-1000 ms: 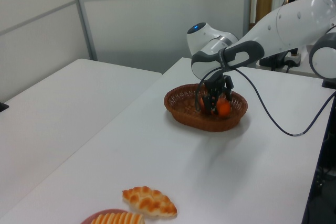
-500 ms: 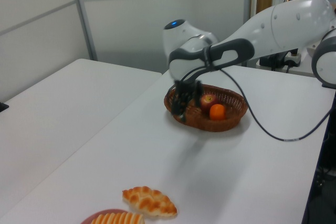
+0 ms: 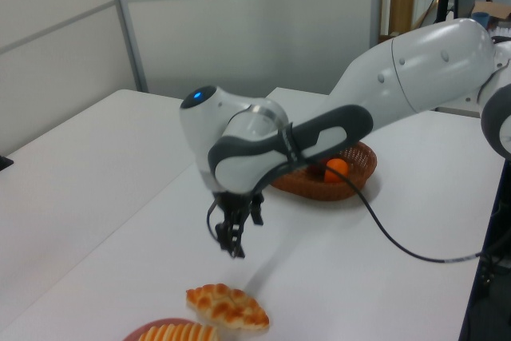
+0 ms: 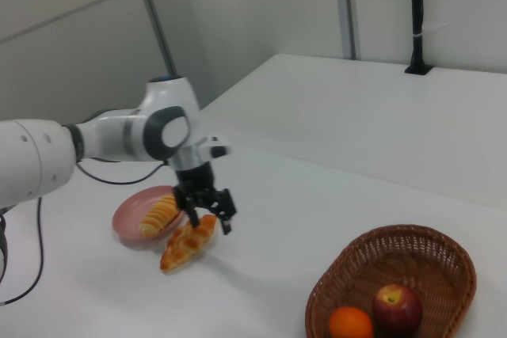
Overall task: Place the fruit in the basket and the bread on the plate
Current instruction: 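Move the gripper to the glazed pastry and grasp it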
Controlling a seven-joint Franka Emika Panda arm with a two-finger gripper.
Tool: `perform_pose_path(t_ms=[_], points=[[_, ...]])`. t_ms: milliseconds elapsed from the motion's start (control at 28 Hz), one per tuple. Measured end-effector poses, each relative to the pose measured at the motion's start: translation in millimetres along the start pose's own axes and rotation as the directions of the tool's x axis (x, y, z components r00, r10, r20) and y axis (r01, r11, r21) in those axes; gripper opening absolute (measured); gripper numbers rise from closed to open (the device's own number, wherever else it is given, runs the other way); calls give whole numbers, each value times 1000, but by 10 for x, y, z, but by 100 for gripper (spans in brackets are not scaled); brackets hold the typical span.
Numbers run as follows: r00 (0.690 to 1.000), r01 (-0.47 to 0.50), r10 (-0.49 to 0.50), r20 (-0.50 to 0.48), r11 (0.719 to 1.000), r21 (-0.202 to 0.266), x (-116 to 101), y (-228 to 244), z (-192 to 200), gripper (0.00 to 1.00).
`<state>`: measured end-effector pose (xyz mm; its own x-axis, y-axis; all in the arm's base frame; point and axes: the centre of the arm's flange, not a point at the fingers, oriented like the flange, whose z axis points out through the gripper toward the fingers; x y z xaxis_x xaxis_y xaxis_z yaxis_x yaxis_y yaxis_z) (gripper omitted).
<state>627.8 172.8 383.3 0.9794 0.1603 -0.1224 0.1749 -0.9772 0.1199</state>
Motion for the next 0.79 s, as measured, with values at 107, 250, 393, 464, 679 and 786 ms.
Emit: perform_pose_path(t_ms=[107,250,393,464,679,786], points=[[1000,22,-22,10,1000,-9,-35,-347,64,100],[999,31,-29,29,999,-38,-62,-706,234,100],[999,30,-29,29,998,-59,-62,-981,408,100],[999,36,-34,27,997,-62,-64,-1078,464,100],[999,35,-34,20,998,-61,-50,-1086,478,99],[999,36,-34,23,997,-62,-56,-1088,493,89]])
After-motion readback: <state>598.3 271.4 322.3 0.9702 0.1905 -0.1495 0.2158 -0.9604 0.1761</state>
